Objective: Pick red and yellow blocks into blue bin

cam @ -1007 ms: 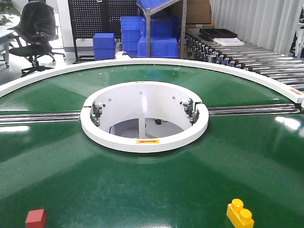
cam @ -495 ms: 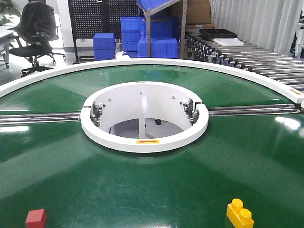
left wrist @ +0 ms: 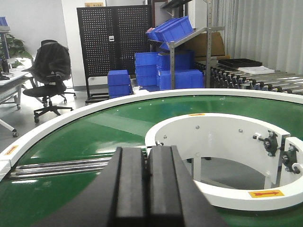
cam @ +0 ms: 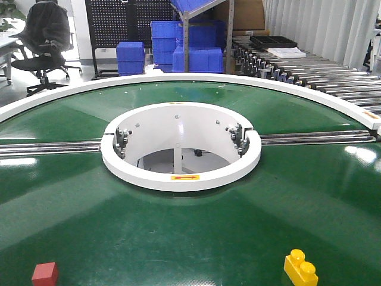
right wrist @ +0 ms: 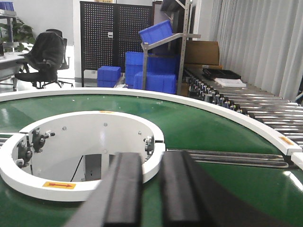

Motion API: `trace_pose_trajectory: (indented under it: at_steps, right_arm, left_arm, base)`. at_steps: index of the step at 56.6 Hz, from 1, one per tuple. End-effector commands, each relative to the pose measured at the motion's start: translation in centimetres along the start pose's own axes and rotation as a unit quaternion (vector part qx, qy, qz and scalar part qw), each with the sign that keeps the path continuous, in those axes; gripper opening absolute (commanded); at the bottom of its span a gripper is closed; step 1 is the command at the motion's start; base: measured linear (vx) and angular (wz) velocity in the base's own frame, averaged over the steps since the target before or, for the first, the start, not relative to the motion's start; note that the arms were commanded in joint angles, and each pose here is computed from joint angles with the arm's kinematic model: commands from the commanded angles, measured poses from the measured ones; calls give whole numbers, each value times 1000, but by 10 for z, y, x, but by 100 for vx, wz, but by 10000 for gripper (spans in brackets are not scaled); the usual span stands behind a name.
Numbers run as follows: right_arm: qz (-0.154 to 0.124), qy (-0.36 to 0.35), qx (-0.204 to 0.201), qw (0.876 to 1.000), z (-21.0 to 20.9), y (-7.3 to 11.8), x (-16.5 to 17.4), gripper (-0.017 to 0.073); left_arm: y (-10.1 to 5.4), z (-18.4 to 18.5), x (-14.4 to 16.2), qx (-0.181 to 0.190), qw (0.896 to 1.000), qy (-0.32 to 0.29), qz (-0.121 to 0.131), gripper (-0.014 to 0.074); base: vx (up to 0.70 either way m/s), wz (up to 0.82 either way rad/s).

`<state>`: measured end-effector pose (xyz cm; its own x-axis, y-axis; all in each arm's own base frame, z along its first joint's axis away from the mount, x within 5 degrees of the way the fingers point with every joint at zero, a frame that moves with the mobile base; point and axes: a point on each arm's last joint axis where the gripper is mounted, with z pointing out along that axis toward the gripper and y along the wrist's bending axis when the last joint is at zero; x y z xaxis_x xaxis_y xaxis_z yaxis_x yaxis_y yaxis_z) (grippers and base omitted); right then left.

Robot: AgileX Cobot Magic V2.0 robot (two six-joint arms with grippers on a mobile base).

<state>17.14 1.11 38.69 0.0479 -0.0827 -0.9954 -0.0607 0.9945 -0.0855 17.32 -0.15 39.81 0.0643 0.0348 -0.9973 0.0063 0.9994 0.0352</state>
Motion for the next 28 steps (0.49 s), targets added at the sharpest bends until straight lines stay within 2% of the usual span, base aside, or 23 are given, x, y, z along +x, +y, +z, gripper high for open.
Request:
trace_pose_trajectory:
  at_steps: [1,6,12,16,21,24,28]
  right_arm:
    - [-7,-54,4,999,-2,-2,-19,437]
    - [-7,-63,5,998,-2,-2,-21,596]
    - [-6,-74,5,997,-3,-2,-23,724]
    - [-6,-51,5,999,-2,-2,-21,727]
    - [0,58,3,998,9,-3,-12,715]
    - [7,139,2,990,23,-3,-3,693]
    - [8,212,1,977,41,-3,5,662]
  left_arm:
    - [0,-2,-22,-3,998,-64,-8,228]
    - [0,-2,-22,-3,998,-64,-8,365]
    - [0,-2,-22,-3,998,-64,-8,503]
    - [0,-2,-21,-3,998,-62,-8,566]
    - [0,-2,-20,-2,998,-57,-8,598]
    - [0,-2,-20,-2,998,-56,-8,596]
    - [0,-2,-20,-2,998,-55,-8,589]
  base:
    - [0,0]
    - [0,0]
    - [0,0]
    - [0,0]
    - [0,0]
    - [0,0]
    - [0,0]
